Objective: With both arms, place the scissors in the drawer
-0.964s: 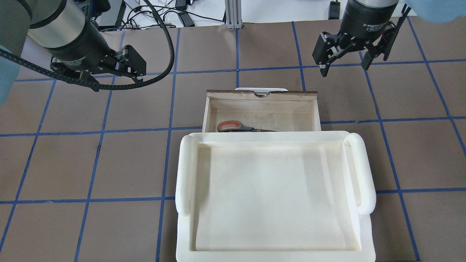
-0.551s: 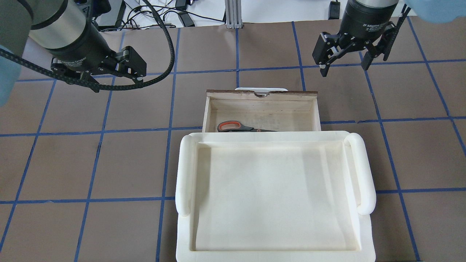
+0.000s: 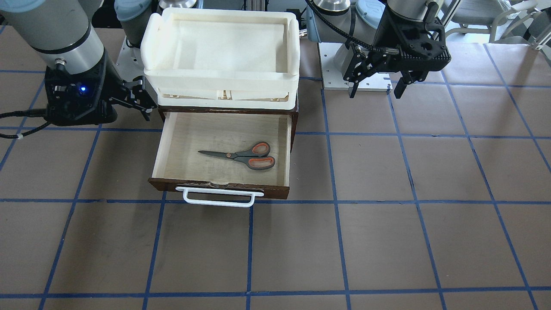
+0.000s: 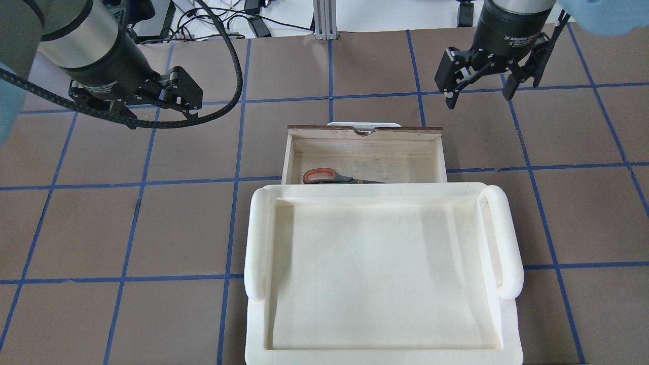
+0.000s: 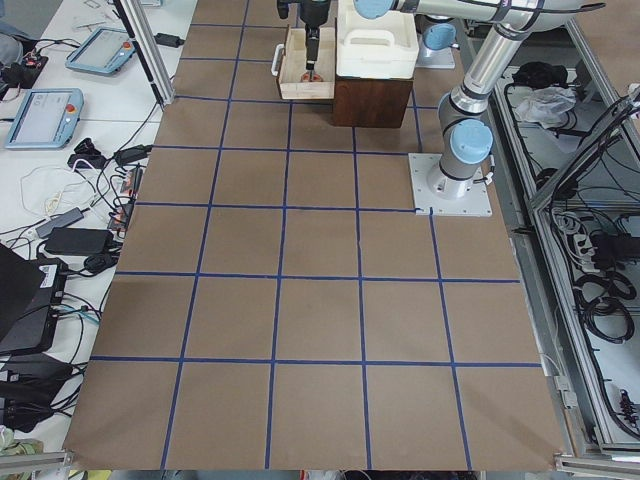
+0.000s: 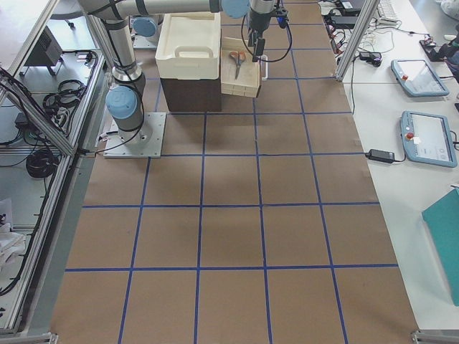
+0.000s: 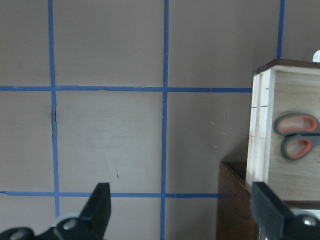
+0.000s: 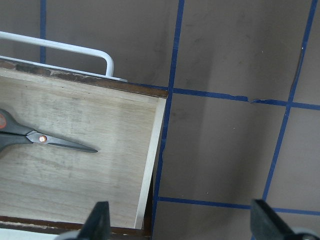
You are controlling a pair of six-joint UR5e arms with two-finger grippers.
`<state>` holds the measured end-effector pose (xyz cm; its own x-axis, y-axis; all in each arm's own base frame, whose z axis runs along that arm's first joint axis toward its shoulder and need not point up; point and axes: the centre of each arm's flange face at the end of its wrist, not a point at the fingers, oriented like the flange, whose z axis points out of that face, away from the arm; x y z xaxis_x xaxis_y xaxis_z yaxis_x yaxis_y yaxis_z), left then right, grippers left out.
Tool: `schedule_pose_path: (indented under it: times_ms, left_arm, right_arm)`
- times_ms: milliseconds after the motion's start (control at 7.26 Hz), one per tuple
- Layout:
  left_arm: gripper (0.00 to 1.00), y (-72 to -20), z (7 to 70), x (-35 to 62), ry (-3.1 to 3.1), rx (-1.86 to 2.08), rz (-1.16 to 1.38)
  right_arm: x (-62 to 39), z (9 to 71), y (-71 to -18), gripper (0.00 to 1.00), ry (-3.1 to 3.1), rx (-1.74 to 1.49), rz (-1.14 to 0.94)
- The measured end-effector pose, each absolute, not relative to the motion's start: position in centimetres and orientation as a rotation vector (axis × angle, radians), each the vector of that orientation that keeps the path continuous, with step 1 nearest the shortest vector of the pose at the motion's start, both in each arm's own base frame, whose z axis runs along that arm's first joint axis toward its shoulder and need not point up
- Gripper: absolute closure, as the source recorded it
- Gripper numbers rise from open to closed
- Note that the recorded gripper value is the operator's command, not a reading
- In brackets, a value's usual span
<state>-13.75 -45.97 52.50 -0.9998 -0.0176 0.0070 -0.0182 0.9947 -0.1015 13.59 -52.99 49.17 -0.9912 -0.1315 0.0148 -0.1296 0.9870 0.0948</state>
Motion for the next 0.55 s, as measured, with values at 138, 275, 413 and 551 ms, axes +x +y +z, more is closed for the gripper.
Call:
schedule_pose_path:
  times_ms: [138,275,413,551]
  left_arm:
    - [0.0,-46.01,52.48,-13.65,-3.134,0.006,0.153]
    - [0.0,-46.03,52.46,-13.56,-3.135,-0.011,0.144]
    - [0.0,-46.04,52.51,-13.53,-3.135,-0.025,0.141]
    - [0.0,-46.05,52.55,-13.51,-3.135,-0.031,0.14]
  right_arm:
    - [13.59,49.19,-52.96,0.0,-3.111,0.204,-0.145]
    - [13.61,49.2,-52.94,0.0,-3.111,0.205,-0.144]
    - [13.65,49.21,-52.92,0.0,-3.111,0.206,-0.143]
    - [13.66,49.2,-52.9,0.0,-3.111,0.206,-0.145]
